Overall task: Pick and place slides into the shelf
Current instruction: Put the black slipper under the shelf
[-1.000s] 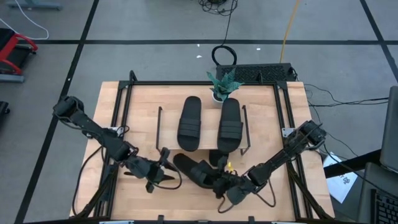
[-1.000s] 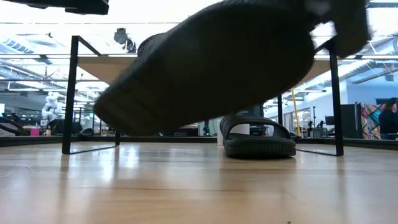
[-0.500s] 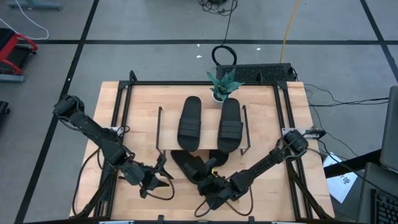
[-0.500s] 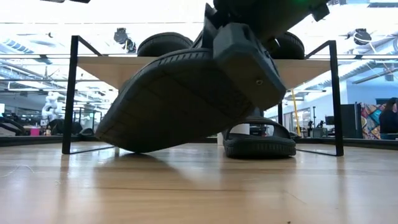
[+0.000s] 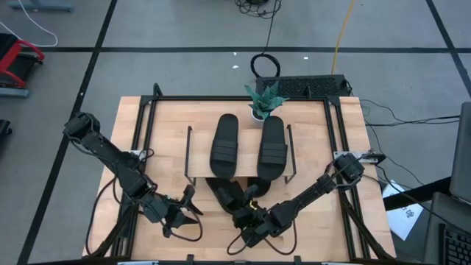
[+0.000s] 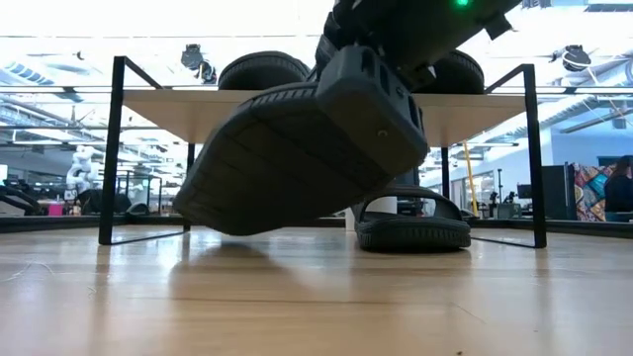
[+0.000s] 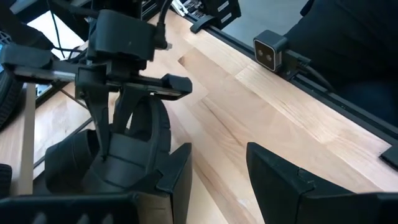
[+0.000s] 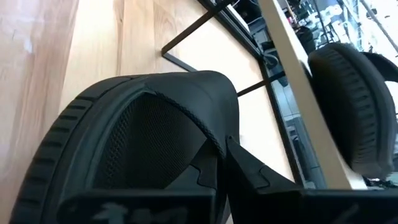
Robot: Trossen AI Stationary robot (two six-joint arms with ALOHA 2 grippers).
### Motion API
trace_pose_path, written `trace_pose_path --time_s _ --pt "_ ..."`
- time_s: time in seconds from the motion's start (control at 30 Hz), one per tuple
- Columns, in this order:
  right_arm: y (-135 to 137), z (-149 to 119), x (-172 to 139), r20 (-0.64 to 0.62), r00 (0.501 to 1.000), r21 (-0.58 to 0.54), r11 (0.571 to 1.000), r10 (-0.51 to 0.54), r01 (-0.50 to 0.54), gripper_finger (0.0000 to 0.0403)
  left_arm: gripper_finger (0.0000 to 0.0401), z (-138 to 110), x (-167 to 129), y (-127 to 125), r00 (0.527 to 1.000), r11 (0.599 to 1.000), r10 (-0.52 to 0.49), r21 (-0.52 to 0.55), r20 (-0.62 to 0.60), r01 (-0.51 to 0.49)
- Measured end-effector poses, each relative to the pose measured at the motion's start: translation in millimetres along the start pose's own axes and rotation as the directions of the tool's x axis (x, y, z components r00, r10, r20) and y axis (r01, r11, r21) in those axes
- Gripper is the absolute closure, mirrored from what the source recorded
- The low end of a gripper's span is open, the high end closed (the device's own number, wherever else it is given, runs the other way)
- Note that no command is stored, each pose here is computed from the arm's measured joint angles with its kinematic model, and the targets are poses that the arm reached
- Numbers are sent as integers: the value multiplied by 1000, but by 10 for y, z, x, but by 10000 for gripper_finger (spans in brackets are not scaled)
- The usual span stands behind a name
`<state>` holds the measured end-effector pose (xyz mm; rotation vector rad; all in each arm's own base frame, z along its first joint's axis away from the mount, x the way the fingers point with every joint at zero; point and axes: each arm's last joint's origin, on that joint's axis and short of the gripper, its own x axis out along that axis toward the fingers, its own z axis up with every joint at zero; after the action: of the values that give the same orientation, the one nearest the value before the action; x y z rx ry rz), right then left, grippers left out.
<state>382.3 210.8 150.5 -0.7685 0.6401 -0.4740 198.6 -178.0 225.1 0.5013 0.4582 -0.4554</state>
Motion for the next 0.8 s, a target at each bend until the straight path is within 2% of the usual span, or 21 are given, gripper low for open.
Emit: trace_pose_path --time_s 0.27,0.47,0.67,0.8 --pt "-43 -55 134 -42 995 64 994 96 -93 402 249 1 0 0 1000 1000 0 -18 2 0" --pt "-58 -75 213 -56 976 122 972 209 -201 396 249 3 5 -2 1000 996 5 -90 25 -3" --pt "-62 -76 230 -56 970 127 965 237 -229 393 249 -139 43 -44 998 986 13 -167 63 -3" --pt "-43 -71 239 -45 940 108 937 337 -331 384 249 -299 66 -85 996 981 19 -192 89 -2"
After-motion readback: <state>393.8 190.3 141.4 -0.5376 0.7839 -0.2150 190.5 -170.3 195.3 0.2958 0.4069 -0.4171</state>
